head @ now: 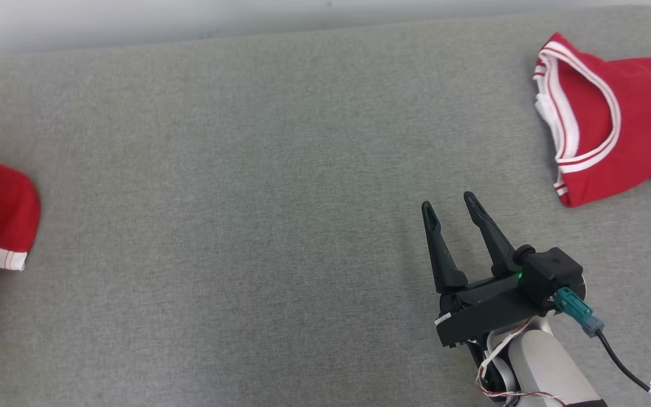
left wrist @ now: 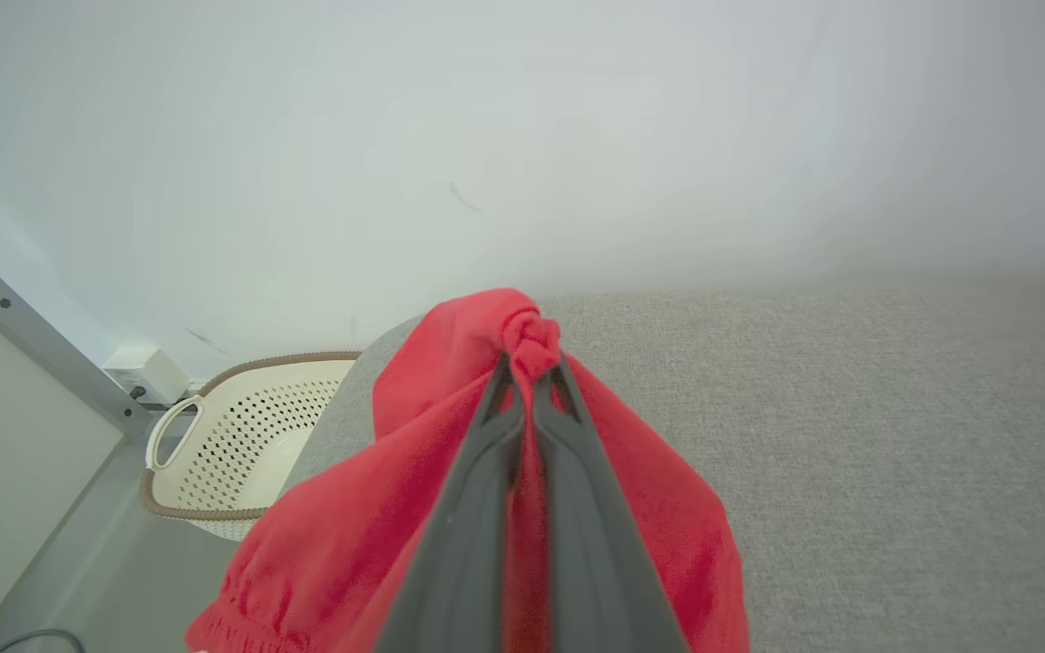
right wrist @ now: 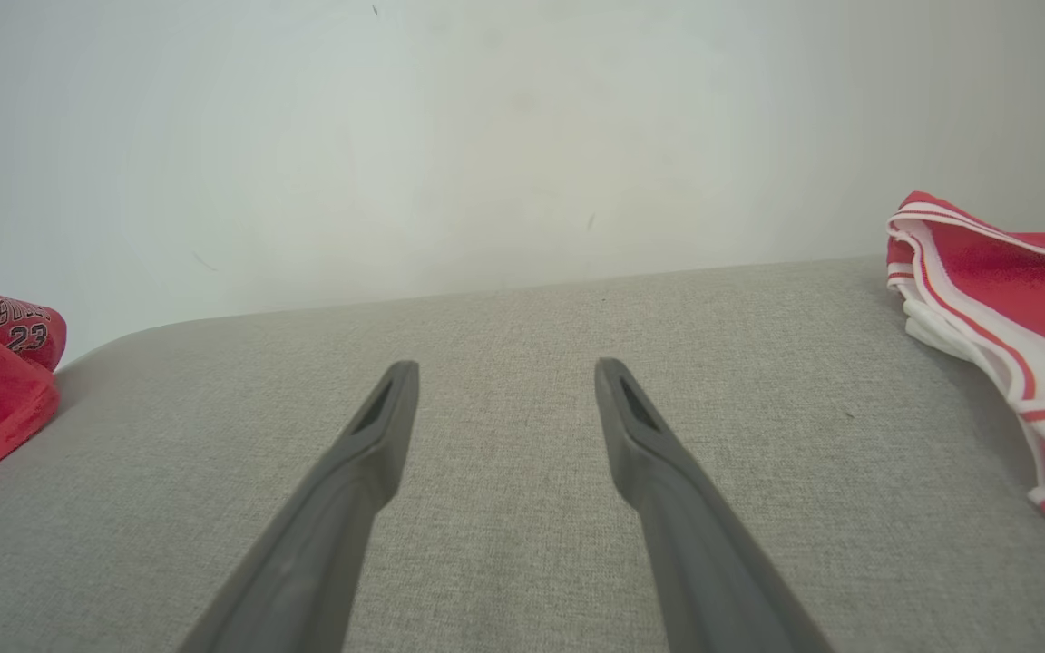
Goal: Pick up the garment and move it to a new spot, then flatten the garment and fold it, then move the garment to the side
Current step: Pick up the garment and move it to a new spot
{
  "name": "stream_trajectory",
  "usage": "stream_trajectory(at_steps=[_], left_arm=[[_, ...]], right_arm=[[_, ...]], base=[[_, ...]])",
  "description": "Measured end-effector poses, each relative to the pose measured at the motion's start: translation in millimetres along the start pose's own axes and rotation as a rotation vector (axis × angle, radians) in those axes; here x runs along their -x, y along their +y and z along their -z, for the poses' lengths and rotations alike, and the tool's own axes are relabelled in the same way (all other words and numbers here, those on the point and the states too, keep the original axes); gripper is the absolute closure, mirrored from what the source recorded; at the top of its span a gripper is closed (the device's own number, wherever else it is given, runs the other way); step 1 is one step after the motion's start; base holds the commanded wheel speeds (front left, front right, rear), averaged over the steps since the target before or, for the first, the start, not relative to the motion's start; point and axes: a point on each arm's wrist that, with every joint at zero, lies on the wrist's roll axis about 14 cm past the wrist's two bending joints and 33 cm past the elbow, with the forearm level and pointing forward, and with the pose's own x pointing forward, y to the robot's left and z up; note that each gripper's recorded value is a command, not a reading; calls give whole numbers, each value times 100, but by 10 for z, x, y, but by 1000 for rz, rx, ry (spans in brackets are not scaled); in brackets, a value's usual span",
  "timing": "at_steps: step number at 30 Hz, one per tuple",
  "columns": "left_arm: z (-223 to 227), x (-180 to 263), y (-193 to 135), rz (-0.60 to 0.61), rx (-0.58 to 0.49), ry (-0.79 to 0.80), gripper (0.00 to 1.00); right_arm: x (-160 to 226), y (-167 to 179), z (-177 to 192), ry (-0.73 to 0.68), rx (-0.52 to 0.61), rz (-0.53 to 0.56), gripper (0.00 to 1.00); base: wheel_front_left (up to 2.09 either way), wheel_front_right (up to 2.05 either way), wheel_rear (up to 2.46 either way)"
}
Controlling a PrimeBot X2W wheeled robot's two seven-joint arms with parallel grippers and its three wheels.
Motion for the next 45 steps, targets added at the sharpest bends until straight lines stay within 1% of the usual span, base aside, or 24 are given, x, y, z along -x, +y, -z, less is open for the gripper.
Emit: stream_trajectory(at_steps=[3,4,11,15,21,30,34,41,45], left_arm=[[-258,-43,-184,43,-11,-65,100],[-414,-63,-311,76,-22,-102,100],[-983,-44,-794,209,-50,-237,100],[-1226,51,-1168,301,-55,-296,100],[-1519,325,-1693,444,-50,-367,100],[-1823,835,-2296,613,-14,-441,100],[-1867,1024,-2535,675,10,-450,100],[-1812,1200,-2844,743,94,-424,100],[-1621,1215,-2961,760,136,-375,100]], right_arm=[[44,-27,-58,-11,3,16,0],[66,-44,-104,-21,2,26,0],[189,-126,-241,-49,6,73,0],[278,-194,-304,-62,8,106,0],[401,-245,-384,-77,14,140,0],[554,-268,-499,-100,25,171,0],[599,-266,-531,-106,29,177,0],[654,-284,-569,-115,33,191,0],[690,-326,-548,-109,30,208,0]], base=[[0,0,0],[0,0,0],[0,0,0],[0,0,0],[0,0,0],[0,0,0],[0,0,0],[0,0,0],[0,0,0]])
